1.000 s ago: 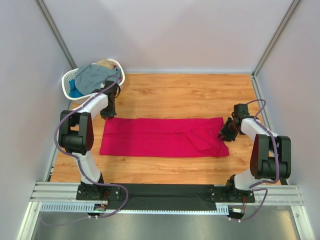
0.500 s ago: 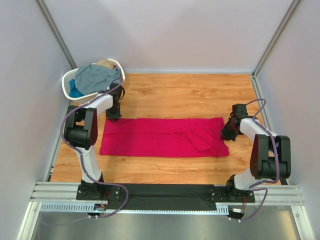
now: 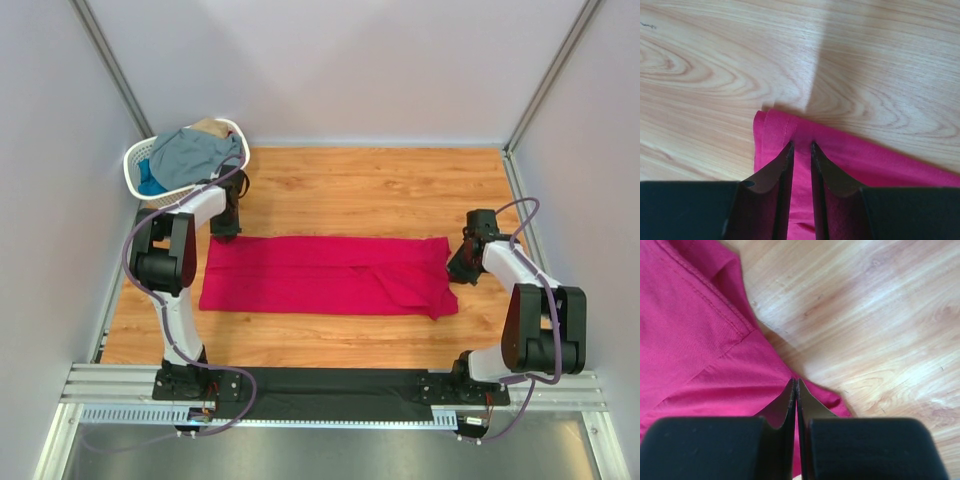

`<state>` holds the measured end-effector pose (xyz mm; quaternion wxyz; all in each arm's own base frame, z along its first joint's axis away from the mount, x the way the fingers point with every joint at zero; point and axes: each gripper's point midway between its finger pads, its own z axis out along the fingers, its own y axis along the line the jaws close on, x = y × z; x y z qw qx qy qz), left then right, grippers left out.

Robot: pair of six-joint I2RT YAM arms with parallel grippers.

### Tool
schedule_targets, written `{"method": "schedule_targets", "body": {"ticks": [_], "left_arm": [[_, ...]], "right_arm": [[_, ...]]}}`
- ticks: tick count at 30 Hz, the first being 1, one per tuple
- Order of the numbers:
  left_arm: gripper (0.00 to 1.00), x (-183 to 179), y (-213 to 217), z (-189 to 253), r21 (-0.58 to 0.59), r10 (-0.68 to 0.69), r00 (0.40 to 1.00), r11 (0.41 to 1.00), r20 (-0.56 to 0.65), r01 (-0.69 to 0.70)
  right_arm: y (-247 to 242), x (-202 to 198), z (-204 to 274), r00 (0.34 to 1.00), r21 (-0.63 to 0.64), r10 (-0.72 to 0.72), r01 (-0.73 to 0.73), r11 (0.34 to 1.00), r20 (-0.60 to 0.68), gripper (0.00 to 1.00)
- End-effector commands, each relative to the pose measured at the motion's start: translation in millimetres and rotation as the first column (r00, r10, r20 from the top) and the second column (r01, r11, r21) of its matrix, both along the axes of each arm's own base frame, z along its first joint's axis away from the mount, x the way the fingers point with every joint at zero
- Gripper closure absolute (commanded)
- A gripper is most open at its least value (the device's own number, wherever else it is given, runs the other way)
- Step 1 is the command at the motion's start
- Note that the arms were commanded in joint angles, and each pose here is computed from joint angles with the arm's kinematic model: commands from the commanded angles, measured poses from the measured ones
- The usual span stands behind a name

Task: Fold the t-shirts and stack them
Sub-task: Fold the tshirt

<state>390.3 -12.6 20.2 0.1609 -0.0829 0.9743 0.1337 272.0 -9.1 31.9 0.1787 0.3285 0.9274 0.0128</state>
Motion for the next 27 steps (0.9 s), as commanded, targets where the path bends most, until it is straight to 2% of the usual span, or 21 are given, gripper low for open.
{"method": "schedule_targets", "body": {"ticks": [1, 7, 10, 12, 13, 16, 18, 19, 23, 25, 27], "left_arm": [[0.73, -4.5, 13.4, -5.7, 0.041, 0.04, 0.999, 0.998, -0.036, -0.038], [0.73, 1.3, 16.4, 1.8, 0.057, 0.039, 0.999, 0.998, -0.024, -0.037], [0.73, 5.1, 10.9, 11.1, 0.026, 0.027, 1.0, 0.999, -0.011, -0.026], [0.71, 9.3, 6.0, 26.0, -0.004, 0.016, 1.0, 1.0, 0.025, -0.016], [0.7, 13.0, 0.8, 34.3, -0.033, 0.003, 0.999, 0.999, 0.044, -0.001], [0.66, 16.6, -7.7, 63.1, -0.071, -0.023, 0.996, 0.997, 0.089, 0.03], [0.65, 15.4, -15.5, 81.3, -0.111, -0.046, 0.992, 0.992, 0.12, 0.06], [0.61, 14.4, -19.0, 87.4, -0.127, -0.059, 0.989, 0.989, 0.132, 0.076], [0.6, 1.3, -39.4, 116.3, -0.213, -0.099, 0.971, 0.966, 0.216, 0.145], [0.6, -12.3, -50.2, 115.0, -0.275, -0.109, 0.968, 0.946, 0.225, 0.17], [0.6, -27.1, -61.5, 132.3, -0.339, -0.11, 0.95, 0.917, 0.291, 0.21]], "right_arm": [[-12.0, -12.6, -1.3, 0.999, -0.066, -0.046, 0.044, 0.997, -0.023, 1.0], [-22.6, -16.6, -4.8, 0.997, -0.124, -0.061, 0.055, 0.991, -0.042, 1.0], [-13.9, 0.5, 2.8, 1.0, -0.081, 0.001, 0.0, 0.997, 0.012, 1.0], [-5.6, 5.9, 12.8, 0.998, -0.049, 0.06, -0.058, 0.997, 0.029, 0.92], [-5.2, 8.4, 22.7, 0.996, -0.056, 0.076, -0.075, 0.996, 0.034, 0.84], [-6.4, 8.7, 51.1, 0.991, -0.083, 0.118, -0.113, 0.99, 0.055, 0.77], [-3.8, 8.3, 68.9, 0.986, -0.099, 0.142, -0.133, 0.986, 0.087, 0.76], [0.4, 7.1, 75.7, 0.983, -0.092, 0.155, -0.147, 0.985, 0.094, 0.75], [42.7, 1.4, 86.0, 0.94, -0.055, 0.314, -0.309, 0.949, 0.137, 0.75], [70.2, -8.7, 83.1, 0.903, -0.072, 0.413, -0.407, 0.91, 0.119, 0.74], [101.3, -18.7, 80.2, 0.854, -0.072, 0.505, -0.5, 0.863, 0.127, 0.76]]}}
